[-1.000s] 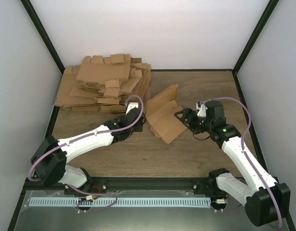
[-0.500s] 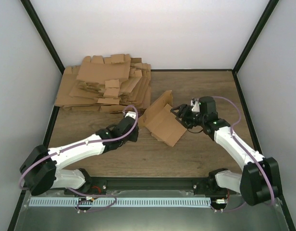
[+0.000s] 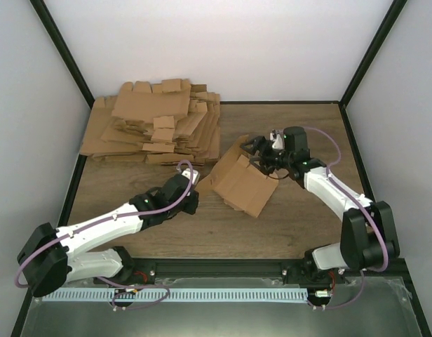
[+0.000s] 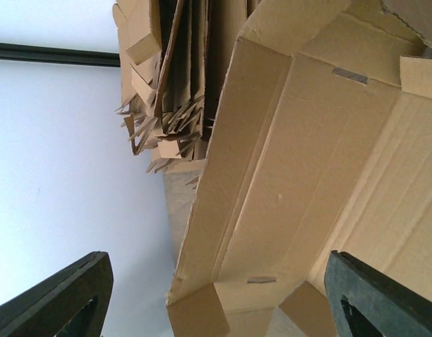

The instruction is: Fold the paper box

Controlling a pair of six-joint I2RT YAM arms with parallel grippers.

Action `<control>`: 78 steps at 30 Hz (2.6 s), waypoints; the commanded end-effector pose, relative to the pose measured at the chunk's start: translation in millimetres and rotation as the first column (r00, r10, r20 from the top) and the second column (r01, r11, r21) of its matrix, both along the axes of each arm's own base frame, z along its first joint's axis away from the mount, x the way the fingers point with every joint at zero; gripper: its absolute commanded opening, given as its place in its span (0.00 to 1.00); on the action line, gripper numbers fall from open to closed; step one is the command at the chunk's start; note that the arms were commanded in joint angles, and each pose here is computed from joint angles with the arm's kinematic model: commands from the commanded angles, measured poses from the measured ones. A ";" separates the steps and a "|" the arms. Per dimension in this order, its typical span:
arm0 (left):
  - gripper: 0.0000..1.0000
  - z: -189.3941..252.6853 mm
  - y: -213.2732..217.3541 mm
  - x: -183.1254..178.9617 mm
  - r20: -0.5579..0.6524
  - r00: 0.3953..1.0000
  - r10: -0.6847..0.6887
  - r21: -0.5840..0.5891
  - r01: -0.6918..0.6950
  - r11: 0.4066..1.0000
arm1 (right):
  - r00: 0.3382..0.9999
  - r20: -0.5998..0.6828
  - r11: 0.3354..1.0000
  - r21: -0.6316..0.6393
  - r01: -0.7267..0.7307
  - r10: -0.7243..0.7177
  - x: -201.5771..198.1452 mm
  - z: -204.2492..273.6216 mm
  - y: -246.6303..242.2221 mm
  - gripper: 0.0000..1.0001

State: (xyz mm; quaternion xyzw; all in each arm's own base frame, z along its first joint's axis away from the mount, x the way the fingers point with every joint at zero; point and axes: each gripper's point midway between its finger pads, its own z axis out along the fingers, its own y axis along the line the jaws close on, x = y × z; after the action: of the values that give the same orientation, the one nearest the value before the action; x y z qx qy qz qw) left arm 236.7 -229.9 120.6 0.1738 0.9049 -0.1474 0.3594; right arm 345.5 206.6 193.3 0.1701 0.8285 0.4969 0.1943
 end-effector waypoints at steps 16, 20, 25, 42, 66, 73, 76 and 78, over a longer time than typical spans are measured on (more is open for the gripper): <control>0.04 -9.9 -6.2 -11.7 -0.026 0.996 -0.087 0.010 0.087 0.996 | 0.994 -0.013 0.994 0.002 -0.105 0.105 47.8 -16.1 46.0 0.69; 0.04 -12.6 -6.1 -12.4 -0.032 0.995 -0.091 0.015 0.091 0.996 | 0.993 -0.020 0.993 -0.009 -0.115 0.115 52.1 -25.1 47.7 0.69; 0.04 -16.1 -3.7 -13.1 -0.035 0.996 -0.085 0.023 0.086 0.996 | 0.987 -0.007 0.987 -0.007 -0.160 0.160 52.4 -29.0 52.8 0.58; 0.54 29.9 -7.9 -11.5 0.009 0.999 -0.045 -0.141 0.046 0.989 | 0.963 0.017 0.963 -0.002 -0.268 0.268 22.0 -51.2 54.0 0.03; 0.71 48.8 -71.7 15.7 -0.179 0.907 -0.382 -0.355 0.302 0.885 | 0.997 -0.005 0.996 -0.042 -0.082 0.082 -56.6 -36.8 8.6 0.04; 0.75 80.1 -82.7 10.6 -0.109 0.885 -0.453 -0.388 0.382 0.839 | 1.000 0.014 0.995 -0.103 0.015 -0.014 -48.3 -4.5 -6.1 0.04; 0.78 79.1 -77.6 16.3 -0.112 0.902 -0.418 -0.351 0.358 0.865 | 0.988 -0.002 0.972 -0.180 0.152 -0.155 -42.4 4.1 -29.8 0.03; 0.78 77.6 -75.3 17.3 -0.113 0.906 -0.409 -0.337 0.352 0.873 | 0.980 -0.038 0.967 -0.171 0.186 -0.195 -46.4 6.1 -34.3 0.03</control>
State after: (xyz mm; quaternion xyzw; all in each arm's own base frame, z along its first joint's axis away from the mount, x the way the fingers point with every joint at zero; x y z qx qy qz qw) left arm 254.8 -307.0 188.8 0.2633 0.8512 -0.3783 0.2508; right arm 296.0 195.5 179.9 0.1790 0.8547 0.4426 0.2038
